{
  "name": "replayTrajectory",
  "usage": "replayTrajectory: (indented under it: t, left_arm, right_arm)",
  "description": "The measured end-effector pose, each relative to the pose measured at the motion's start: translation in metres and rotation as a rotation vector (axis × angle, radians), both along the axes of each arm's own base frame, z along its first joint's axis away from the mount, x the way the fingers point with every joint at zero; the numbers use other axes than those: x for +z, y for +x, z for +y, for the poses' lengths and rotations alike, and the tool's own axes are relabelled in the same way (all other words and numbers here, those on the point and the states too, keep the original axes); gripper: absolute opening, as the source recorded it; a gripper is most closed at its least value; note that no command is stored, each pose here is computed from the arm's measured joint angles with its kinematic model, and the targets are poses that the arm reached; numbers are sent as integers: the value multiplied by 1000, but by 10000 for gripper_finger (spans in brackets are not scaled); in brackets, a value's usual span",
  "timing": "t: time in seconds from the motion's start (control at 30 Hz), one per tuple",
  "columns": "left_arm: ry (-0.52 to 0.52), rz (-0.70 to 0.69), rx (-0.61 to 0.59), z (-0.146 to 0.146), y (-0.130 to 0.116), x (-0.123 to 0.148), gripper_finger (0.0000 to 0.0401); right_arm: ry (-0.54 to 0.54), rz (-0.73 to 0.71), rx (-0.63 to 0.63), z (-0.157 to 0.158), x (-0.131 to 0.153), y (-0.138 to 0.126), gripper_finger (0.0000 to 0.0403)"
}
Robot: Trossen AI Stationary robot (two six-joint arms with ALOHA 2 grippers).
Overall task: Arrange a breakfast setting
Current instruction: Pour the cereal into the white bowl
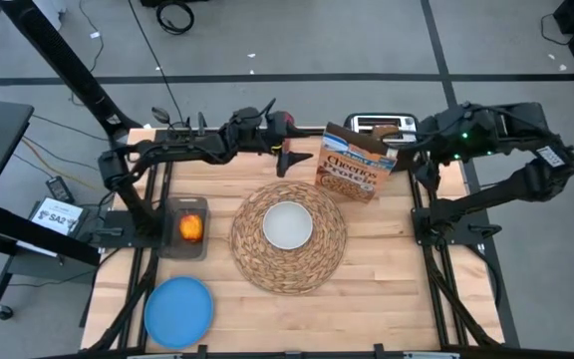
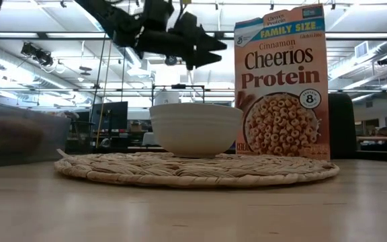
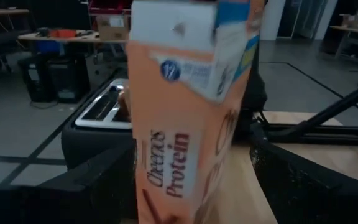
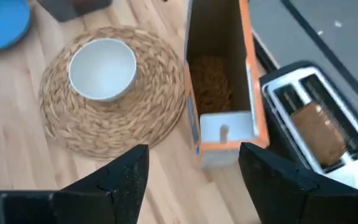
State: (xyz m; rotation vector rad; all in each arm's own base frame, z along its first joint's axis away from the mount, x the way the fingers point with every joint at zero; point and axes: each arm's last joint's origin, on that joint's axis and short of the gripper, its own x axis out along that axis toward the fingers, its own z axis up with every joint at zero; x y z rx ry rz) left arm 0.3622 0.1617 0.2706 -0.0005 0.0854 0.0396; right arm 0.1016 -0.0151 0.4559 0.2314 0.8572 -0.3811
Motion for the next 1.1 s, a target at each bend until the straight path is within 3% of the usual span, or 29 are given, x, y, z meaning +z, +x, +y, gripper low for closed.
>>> replayTrajectory:
  t: [0.3, 0.5, 0.77, 1.1]
  left_arm:
    - [7, -23, -40, 7, 14, -27, 318]
    - [30, -16, -42, 12, 25, -49, 318]
    - [42, -42, -43, 29, 45, -42, 318]
    - [47, -7, -266, 18, 61, -31, 318]
  right_arm:
    - [74, 222, 27, 0, -57, 13, 255]
    - [32, 357, 89, -2, -91, 32, 253]
    - [1, 417, 131, -4, -100, 47, 252]
    - [-97, 386, 125, -7, -99, 54, 252]
